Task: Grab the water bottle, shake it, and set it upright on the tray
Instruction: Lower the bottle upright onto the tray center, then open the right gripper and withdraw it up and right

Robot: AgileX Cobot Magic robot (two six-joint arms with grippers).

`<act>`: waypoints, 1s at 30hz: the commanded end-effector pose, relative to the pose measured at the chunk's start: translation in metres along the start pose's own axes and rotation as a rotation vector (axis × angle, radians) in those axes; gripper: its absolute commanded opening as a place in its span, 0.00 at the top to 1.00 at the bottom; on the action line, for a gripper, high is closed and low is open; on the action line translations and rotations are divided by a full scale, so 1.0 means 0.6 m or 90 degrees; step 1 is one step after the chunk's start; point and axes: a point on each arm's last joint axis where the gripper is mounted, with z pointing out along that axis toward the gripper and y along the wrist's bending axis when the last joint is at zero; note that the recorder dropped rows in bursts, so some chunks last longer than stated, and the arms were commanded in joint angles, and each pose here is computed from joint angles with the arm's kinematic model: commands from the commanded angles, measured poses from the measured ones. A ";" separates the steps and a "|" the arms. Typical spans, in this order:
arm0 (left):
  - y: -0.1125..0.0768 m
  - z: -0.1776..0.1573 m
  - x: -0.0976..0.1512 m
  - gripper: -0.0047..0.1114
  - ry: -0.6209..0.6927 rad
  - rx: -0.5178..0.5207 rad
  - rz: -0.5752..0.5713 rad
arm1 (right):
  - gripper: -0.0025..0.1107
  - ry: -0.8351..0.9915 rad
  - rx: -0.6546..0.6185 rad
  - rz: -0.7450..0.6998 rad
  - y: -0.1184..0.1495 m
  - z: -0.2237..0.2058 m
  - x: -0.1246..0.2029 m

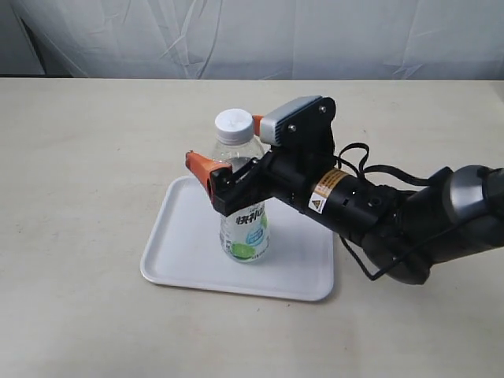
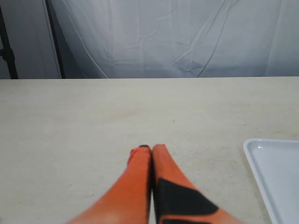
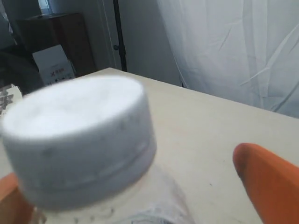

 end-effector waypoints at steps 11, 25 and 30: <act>0.000 0.000 0.001 0.96 -0.002 0.000 -0.002 | 0.06 -0.069 0.052 0.017 -0.002 -0.032 -0.102; 0.000 0.000 0.001 0.96 -0.002 0.000 -0.002 | 0.40 -0.043 0.169 0.046 -0.010 -0.117 -0.208; 0.000 0.000 0.001 0.96 -0.002 0.000 -0.002 | 0.95 -0.032 0.204 0.037 -0.010 -0.155 -0.235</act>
